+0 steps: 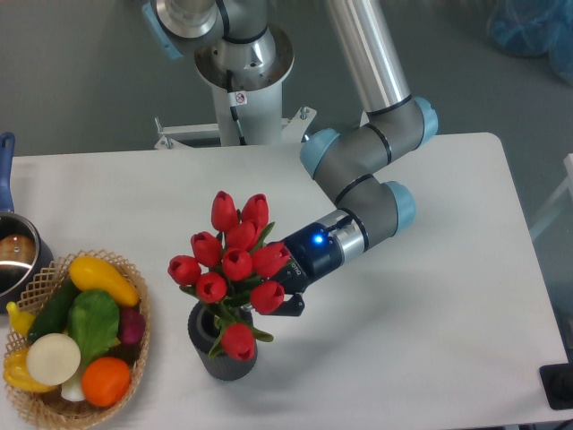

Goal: Insert the flowers into the vase
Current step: 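Push the tulip bunch further down into the vase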

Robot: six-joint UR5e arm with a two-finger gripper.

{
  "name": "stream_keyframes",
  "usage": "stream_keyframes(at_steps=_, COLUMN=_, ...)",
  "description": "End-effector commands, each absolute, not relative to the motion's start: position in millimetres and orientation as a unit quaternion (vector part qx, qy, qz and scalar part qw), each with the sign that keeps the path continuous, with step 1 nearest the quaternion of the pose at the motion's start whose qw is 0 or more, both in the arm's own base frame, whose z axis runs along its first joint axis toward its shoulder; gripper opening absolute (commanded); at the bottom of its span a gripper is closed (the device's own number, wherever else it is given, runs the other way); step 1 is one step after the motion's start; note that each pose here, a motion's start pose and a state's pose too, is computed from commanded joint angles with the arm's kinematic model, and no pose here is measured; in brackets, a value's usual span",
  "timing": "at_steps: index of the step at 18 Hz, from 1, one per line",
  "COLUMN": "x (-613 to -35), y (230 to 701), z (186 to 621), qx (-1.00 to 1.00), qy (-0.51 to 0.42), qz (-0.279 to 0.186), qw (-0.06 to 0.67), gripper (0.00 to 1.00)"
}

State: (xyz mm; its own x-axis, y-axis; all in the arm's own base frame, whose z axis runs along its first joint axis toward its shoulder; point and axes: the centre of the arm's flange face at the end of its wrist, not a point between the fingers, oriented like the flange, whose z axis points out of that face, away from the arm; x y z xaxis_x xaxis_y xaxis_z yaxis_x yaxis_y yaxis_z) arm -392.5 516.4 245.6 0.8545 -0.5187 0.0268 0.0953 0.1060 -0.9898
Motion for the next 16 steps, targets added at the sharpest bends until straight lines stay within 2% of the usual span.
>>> stream_keyframes(at_steps=16, x=-394.0, y=518.6, z=220.7, qx=-0.636, qy=0.172, qz=-0.205, qw=0.724, gripper=0.15)
